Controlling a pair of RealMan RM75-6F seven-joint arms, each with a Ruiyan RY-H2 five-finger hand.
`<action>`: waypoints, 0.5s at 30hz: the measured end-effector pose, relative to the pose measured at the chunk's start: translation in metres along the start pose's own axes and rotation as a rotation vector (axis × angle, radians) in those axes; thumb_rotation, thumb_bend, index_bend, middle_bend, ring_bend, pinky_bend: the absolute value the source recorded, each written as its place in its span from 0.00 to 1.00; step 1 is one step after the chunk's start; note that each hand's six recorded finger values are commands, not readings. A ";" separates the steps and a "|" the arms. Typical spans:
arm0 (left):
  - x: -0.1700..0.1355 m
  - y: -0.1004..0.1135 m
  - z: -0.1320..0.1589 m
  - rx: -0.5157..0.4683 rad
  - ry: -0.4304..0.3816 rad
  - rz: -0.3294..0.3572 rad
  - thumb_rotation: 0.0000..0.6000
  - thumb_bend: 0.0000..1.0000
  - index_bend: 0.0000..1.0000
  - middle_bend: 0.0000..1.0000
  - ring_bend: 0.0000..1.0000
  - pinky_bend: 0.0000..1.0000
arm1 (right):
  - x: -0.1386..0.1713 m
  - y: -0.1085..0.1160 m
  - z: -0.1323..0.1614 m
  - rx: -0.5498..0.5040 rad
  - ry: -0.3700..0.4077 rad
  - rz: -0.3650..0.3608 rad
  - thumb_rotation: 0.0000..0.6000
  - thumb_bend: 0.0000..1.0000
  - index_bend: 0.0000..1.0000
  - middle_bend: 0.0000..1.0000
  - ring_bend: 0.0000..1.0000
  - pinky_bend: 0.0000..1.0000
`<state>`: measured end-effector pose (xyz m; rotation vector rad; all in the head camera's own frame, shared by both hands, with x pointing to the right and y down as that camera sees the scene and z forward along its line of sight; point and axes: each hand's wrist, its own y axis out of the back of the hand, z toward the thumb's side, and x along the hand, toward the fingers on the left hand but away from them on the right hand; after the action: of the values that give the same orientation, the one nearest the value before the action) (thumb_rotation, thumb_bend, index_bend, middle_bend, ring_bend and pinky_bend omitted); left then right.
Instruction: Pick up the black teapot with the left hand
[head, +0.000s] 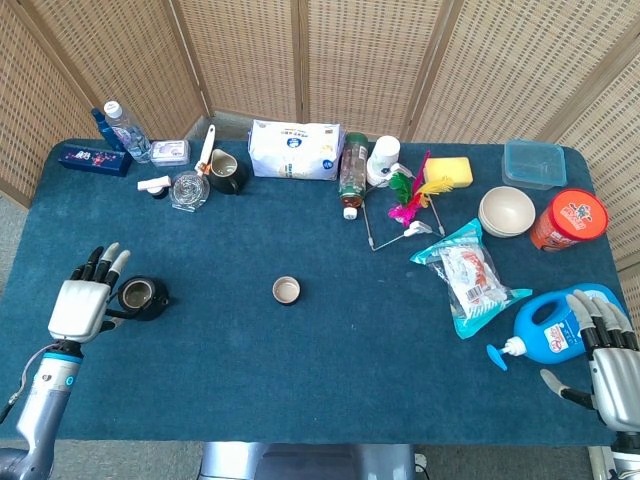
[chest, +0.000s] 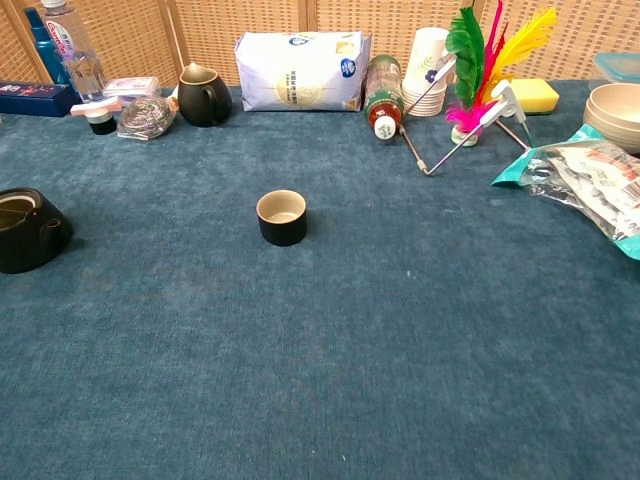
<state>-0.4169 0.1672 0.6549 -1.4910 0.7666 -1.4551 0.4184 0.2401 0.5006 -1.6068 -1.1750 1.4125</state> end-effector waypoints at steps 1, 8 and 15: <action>0.001 0.001 0.001 0.005 0.001 0.004 1.00 0.31 0.46 0.43 0.44 0.53 | 0.000 0.000 0.000 -0.002 0.000 0.002 1.00 0.00 0.00 0.00 0.00 0.00; 0.004 0.013 0.007 0.020 -0.008 0.089 1.00 0.46 0.63 0.60 0.63 0.67 | 0.000 -0.003 0.001 -0.001 0.006 0.015 1.00 0.00 0.00 0.00 0.00 0.00; 0.012 0.012 0.013 0.095 -0.050 0.097 1.00 0.50 0.68 0.64 0.64 0.77 | 0.000 -0.005 0.002 0.003 0.006 0.023 1.00 0.00 0.00 0.00 0.00 0.00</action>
<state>-0.4010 0.1539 0.6499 -1.3942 0.7196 -1.3580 0.4160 0.2419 0.5044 -1.6261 -1.1533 1.4233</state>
